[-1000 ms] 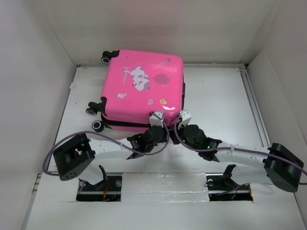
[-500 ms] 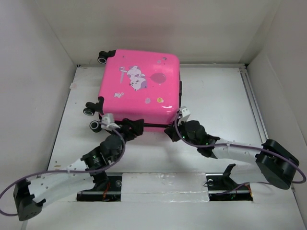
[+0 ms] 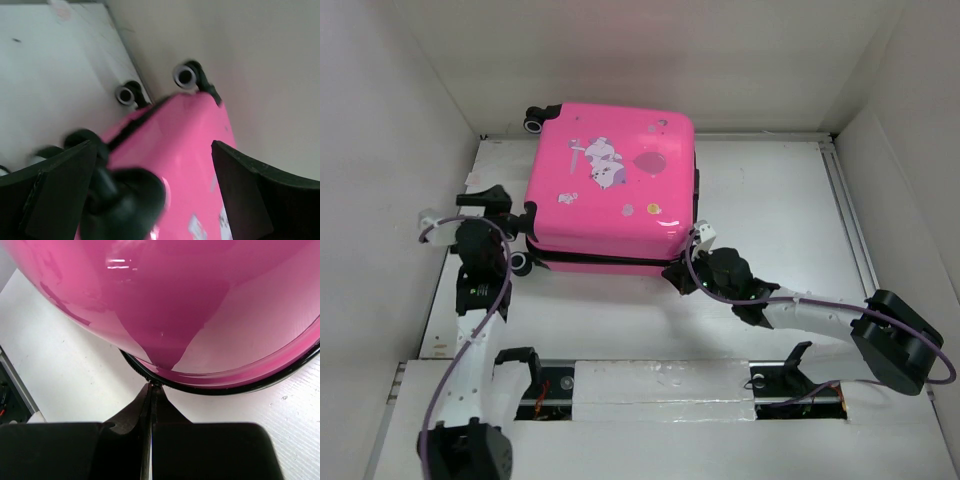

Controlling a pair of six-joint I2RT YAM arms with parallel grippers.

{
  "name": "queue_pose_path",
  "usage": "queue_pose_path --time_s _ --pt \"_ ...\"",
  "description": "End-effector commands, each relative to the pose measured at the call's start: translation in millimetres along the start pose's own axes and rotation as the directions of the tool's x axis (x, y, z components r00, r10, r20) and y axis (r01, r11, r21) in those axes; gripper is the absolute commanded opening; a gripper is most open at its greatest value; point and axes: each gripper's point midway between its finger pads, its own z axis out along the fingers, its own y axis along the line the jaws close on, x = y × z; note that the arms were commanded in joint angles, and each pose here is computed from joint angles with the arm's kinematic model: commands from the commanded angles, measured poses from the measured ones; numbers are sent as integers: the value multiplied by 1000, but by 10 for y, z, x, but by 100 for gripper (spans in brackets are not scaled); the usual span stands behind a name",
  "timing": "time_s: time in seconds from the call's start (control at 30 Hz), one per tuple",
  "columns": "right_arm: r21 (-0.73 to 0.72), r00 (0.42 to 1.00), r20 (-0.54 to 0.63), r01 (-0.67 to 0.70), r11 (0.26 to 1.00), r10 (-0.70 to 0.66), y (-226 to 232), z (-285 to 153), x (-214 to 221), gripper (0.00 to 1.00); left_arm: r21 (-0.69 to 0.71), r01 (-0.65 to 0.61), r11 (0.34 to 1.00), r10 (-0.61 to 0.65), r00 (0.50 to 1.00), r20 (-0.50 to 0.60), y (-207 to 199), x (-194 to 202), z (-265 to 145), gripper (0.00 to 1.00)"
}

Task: Pack the luggage

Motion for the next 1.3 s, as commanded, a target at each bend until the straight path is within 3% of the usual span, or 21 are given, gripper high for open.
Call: queue_pose_path --time_s 0.0,0.03,0.1,0.13,0.17,0.3,0.6,0.77,1.03,1.2,1.23,1.27 --pt "-124 998 65 21 992 -13 298 27 -281 0 32 121 992 -116 985 -129 146 20 -46 94" --pt "-124 998 65 21 992 -13 298 27 -281 0 8 129 992 -128 989 -75 282 -147 -49 94" --pt "-142 998 58 31 989 -23 325 21 -265 0 -75 142 987 -149 985 -86 686 -132 -21 96" --pt "-142 998 58 31 989 -23 325 21 -265 0 -64 131 989 -136 987 -83 671 -145 -18 96" --pt "-150 998 54 31 988 -23 339 17 -258 0 -109 152 982 -166 978 -129 903 -93 40 96" --pt "-162 998 59 33 986 -24 363 15 -271 0 -115 209 971 -230 950 -213 1122 63 238 96" --pt "-179 999 26 30 983 -26 363 69 -161 0 89 230 969 -205 952 -227 708 11 278 100" --pt "-178 999 26 30 983 -26 368 89 -173 0 112 261 959 -218 929 -300 593 174 342 100" --pt "-191 999 30 23 981 -18 409 92 -212 0 123 296 947 -237 905 -352 514 266 435 90" --pt "-192 1000 28 14 981 -9 413 91 -213 0 153 301 941 -233 908 -349 351 291 505 51" --pt "-195 999 36 16 981 -9 427 76 -241 0 177 299 938 -223 908 -354 270 294 499 34" --pt "-195 999 36 16 981 -9 427 76 -241 0 193 298 935 -218 911 -350 227 268 523 24"
